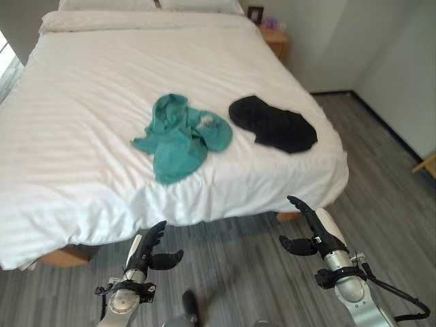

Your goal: Pick up bed clothes into laundry basket.

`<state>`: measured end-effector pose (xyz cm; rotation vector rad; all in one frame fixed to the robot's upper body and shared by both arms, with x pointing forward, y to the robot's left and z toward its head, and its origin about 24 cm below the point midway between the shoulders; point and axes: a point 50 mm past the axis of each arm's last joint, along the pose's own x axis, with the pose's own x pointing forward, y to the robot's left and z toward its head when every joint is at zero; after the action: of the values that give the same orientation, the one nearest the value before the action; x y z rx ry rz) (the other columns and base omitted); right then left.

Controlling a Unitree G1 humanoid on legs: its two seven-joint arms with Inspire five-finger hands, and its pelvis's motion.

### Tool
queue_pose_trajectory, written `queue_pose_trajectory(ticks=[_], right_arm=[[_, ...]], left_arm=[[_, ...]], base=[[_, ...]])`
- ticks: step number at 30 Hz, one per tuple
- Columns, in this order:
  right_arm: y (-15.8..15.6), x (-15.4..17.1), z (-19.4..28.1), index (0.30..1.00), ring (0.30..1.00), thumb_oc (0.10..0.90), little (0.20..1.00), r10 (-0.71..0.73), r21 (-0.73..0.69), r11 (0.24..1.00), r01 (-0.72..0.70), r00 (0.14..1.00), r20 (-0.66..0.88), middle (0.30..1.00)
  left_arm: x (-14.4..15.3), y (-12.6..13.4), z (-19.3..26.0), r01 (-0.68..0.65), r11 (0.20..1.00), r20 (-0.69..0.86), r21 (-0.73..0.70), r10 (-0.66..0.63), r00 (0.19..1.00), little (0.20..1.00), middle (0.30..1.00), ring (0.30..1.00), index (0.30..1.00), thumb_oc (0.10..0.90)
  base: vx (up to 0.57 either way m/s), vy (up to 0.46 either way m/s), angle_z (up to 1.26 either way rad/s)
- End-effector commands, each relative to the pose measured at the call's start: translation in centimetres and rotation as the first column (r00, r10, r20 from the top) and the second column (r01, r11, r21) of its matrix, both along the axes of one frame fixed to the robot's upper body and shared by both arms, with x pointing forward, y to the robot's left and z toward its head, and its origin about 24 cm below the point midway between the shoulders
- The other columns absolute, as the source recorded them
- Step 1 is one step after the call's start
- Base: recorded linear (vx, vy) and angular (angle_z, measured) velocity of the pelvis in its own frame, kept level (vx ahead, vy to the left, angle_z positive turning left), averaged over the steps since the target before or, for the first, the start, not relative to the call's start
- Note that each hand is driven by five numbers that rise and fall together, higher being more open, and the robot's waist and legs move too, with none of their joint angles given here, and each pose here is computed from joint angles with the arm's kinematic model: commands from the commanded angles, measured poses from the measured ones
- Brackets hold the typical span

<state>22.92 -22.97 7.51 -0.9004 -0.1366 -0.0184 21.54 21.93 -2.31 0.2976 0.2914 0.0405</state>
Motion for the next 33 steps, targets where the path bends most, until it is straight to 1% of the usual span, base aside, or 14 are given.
queue_pose_trajectory(ticks=[1, 5, 7, 8, 13, 14, 19, 20, 22, 24, 25, 26, 29, 33], right_arm=[[-2.9, 2.2, 8.9, 0.9, 0.9, 0.8, 0.9, -0.119, -0.074, 0.982, 0.171, 0.881, 0.459, 0.9], [-4.8, 0.9, 13.8, 0.9, 0.9, 0.8, 0.9, -0.166, -0.153, 0.925, 0.348, 0.733, 0.66, 0.9], [-4.8, 0.8, 13.8, 0.9, 0.9, 0.8, 0.9, -0.168, -0.154, 0.924, 0.351, 0.733, 0.659, 0.9], [-5.2, 0.6, 14.7, 0.9, 0.9, 0.8, 0.9, -0.188, -0.155, 0.902, 0.403, 0.689, 0.7, 0.9], [-4.8, 0.3, 15.1, 0.9, 0.9, 0.8, 0.9, -0.156, -0.163, 0.916, 0.367, 0.701, 0.696, 0.9], [-4.3, -0.4, 15.0, 0.9, 0.9, 0.8, 0.9, -0.11, -0.189, 0.928, 0.321, 0.72, 0.685, 0.9], [-4.5, -0.5, 14.2, 0.9, 0.9, 0.8, 0.9, -0.084, -0.223, 0.932, 0.285, 0.771, 0.632, 0.9], [-5.4, 0.1, 12.7, 0.9, 0.9, 0.8, 0.9, -0.1, -0.252, 0.928, 0.274, 0.835, 0.541, 0.9], [-5.8, 0.5, 11.9, 0.9, 0.9, 0.8, 0.9, -0.114, -0.246, 0.933, 0.263, 0.865, 0.489, 0.9], [-7.7, 1.4, 8.5, 0.9, 0.9, 0.8, 0.9, -0.186, -0.251, 0.931, 0.264, 0.937, 0.295, 0.9], [-7.7, 1.6, 8.5, 0.9, 0.9, 0.8, 0.9, -0.184, -0.25, 0.932, 0.262, 0.937, 0.297, 0.9], [-9.8, 2.6, 6.5, 0.9, 0.9, 0.8, 0.9, -0.267, -0.299, 0.903, 0.31, 0.948, 0.175, 0.9], [-12.3, 4.8, 4.3, 0.9, 0.9, 0.8, 0.9, -0.402, -0.313, 0.866, 0.389, 0.915, 0.026, 0.9], [-13.0, 5.6, 1.7, 0.9, 0.9, 0.8, 0.9, -0.475, -0.281, 0.856, 0.435, 0.875, -0.092, 0.9]], left_arm=[[1.4, -0.1, 4.2, 0.034, 0.999, 0.237, 0.021, -0.038, 0.971, 0.9, 0.9, 0.9, 0.9, 0.8], [1.6, 0.4, 4.1, 0.008, 1.0, 0.241, 0.018, -0.012, 0.97, 0.9, 0.9, 0.9, 0.9, 0.8], [1.6, 0.4, 4.1, 0.01, 1.0, 0.241, 0.018, -0.014, 0.97, 0.9, 0.9, 0.9, 0.9, 0.8], [1.4, 0.8, 3.7, -0.023, 1.0, 0.23, 0.018, 0.018, 0.973, 0.9, 0.9, 0.9, 0.9, 0.8], [0.1, 1.4, 2.5, -0.076, 0.997, 0.183, -0.03, 0.08, 0.98, 0.9, 0.9, 0.9, 0.9, 0.8], [-1.1, 1.6, 1.2, -0.123, 0.99, 0.125, -0.066, 0.13, 0.984, 0.9, 0.9, 0.9, 0.9, 0.8], [-1.7, 1.3, 0.0, -0.137, 0.986, 0.071, -0.089, 0.144, 0.987, 0.9, 0.9, 0.9, 0.9, 0.8], [-2.1, 1.1, -0.6, -0.132, 0.985, 0.034, -0.109, 0.137, 0.99, 0.9, 0.9, 0.9, 0.9, 0.8], [-2.3, 1.1, -0.9, -0.128, 0.986, 0.017, -0.11, 0.131, 0.991, 0.9, 0.9, 0.9, 0.9, 0.8], [-3.3, 1.1, -2.1, -0.105, 0.99, -0.054, -0.095, 0.1, 0.993, 0.9, 0.9, 0.9, 0.9, 0.8], [-3.3, 1.1, -2.1, -0.107, 0.99, -0.053, -0.096, 0.102, 0.993, 0.9, 0.9, 0.9, 0.9, 0.8], [-3.4, 1.1, -2.3, -0.083, 0.993, -0.076, -0.088, 0.077, 0.994, 0.9, 0.9, 0.9, 0.9, 0.8], [-3.7, 1.5, -3.0, -0.067, 0.994, -0.127, -0.081, 0.056, 0.99, 0.9, 0.9, 0.9, 0.9, 0.8], [-3.8, 1.7, -3.7, -0.065, 0.995, -0.172, -0.073, 0.052, 0.984, 0.9, 0.9, 0.9, 0.9, 0.8]], base=[[0.32, -0.27, 0.73], [0.34, -0.36, 1.09], [0.2, -0.214, 1.37], [0.27, -0.313, 0.95], [0.2, -0.298, 0.18], [0.12, -0.231, 0.31], [0.05, -0.14, 0.51], [-0.02, -0.07, 0.25], [0.0, -0.053, 0.35], [0.07, -0.054, 0.46], [0.1, -0.046, 0.23], [0.03, -0.011, 0.11], [0.01, 0.004, -0.01], [-0.02, 0.024, -0.07]])
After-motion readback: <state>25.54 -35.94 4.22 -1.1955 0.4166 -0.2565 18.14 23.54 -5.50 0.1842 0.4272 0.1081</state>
